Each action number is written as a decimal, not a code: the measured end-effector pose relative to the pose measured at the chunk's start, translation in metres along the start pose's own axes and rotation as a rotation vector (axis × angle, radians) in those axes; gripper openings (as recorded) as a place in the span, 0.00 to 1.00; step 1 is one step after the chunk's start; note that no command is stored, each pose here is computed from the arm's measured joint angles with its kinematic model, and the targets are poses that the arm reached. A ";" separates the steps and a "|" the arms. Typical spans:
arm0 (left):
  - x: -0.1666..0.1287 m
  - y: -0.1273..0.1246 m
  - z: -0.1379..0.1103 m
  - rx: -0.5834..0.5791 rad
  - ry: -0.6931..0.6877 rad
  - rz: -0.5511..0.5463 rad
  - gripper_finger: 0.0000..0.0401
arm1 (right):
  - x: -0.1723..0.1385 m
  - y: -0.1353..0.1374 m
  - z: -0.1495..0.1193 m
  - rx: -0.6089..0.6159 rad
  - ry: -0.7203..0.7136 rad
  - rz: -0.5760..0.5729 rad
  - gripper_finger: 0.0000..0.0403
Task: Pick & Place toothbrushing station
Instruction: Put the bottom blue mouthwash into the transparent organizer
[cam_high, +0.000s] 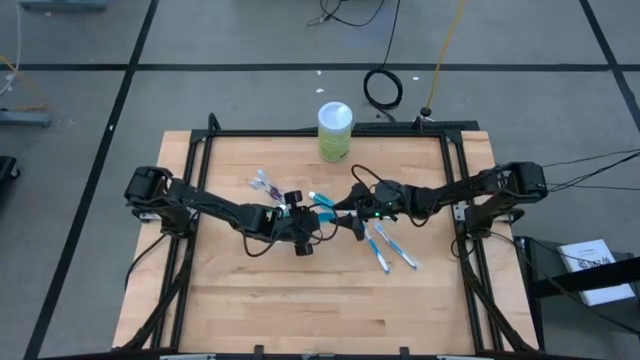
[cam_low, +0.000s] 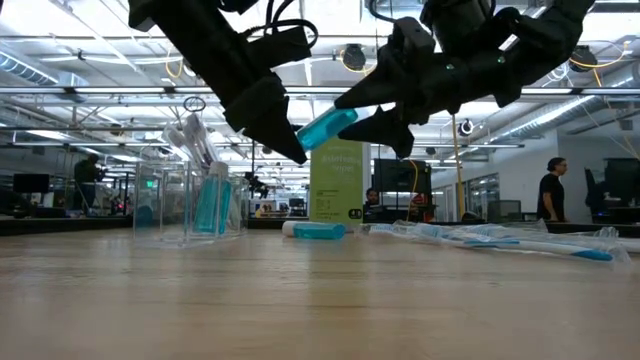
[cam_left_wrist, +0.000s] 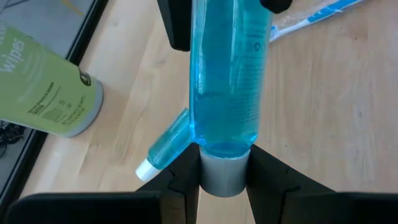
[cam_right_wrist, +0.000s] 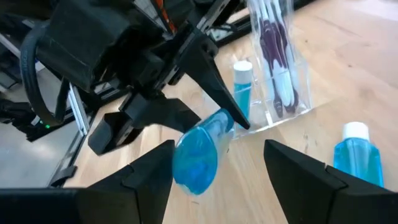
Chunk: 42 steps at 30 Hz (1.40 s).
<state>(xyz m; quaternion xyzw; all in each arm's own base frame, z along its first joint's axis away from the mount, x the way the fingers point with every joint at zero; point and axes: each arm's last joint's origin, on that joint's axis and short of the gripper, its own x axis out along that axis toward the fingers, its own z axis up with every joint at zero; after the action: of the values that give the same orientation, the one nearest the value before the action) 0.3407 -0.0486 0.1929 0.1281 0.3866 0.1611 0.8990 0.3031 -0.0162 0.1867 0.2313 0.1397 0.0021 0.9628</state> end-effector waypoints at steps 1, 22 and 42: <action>0.000 0.000 0.000 0.000 0.000 0.001 0.25 | 0.000 0.000 0.000 0.000 -0.001 0.001 0.59; 0.000 0.000 0.002 -0.064 -0.021 0.002 0.31 | 0.000 0.003 0.002 -0.076 -0.010 0.062 0.19; -0.108 0.026 0.032 -0.234 -0.371 0.045 0.47 | -0.019 0.007 0.004 -0.239 -0.185 0.123 0.19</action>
<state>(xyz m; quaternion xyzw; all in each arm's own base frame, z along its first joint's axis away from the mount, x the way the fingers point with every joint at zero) 0.2894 -0.0700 0.2943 0.0589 0.1905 0.1984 0.9596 0.2863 -0.0131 0.1984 0.1222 0.0350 0.0562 0.9903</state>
